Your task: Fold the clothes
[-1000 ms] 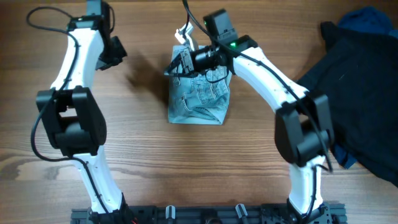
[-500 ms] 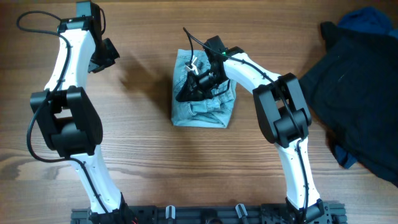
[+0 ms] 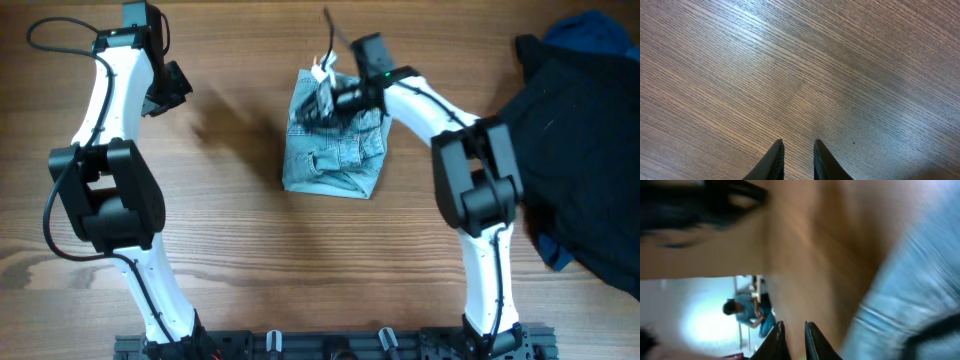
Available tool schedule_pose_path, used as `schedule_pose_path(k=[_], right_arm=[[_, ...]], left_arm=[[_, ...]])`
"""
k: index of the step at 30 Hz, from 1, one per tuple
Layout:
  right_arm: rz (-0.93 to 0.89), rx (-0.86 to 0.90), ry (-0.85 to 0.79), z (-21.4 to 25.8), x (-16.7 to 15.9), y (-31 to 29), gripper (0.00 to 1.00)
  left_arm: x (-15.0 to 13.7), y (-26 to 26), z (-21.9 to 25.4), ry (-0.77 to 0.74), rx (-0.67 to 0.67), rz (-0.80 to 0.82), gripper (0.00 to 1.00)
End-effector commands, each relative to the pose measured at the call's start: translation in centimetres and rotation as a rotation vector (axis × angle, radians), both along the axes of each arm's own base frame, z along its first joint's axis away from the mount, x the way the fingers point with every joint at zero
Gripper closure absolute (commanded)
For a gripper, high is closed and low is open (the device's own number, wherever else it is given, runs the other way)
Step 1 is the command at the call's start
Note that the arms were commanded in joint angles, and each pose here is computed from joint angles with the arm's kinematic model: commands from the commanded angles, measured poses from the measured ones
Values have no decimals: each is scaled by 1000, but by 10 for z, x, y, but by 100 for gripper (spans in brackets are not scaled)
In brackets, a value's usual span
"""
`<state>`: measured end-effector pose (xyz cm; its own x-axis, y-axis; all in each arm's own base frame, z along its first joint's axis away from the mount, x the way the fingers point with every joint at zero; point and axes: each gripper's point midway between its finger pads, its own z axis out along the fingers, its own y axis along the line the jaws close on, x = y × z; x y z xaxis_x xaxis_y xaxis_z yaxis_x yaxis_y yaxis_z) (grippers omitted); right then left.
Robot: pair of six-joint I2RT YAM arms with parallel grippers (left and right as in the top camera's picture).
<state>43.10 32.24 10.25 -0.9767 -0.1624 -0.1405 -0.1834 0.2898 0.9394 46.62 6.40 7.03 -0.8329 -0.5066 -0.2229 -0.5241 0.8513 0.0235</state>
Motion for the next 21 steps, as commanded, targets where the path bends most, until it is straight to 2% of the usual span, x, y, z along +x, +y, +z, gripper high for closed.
schedule_pose_path(k=[1,4,8,13,18,21], right_arm=[[22,129,-22,84,-6,-9,84],[18,121,22,86,-11,-17,82],[38,67,91,64,-32,-26,82],[43,-145,204,12,-68,-44,81],[45,-212,229,-34,-89,-52,80],[37,-218,230,-63,-99,-56,74]], left_arm=[[3,3,15,-33,15,10,79],[2,3,15,-30,14,10,79],[2,3,15,-31,14,10,79],[2,3,15,-32,14,10,79],[2,3,15,-33,14,11,78],[3,3,15,-37,8,32,78]])
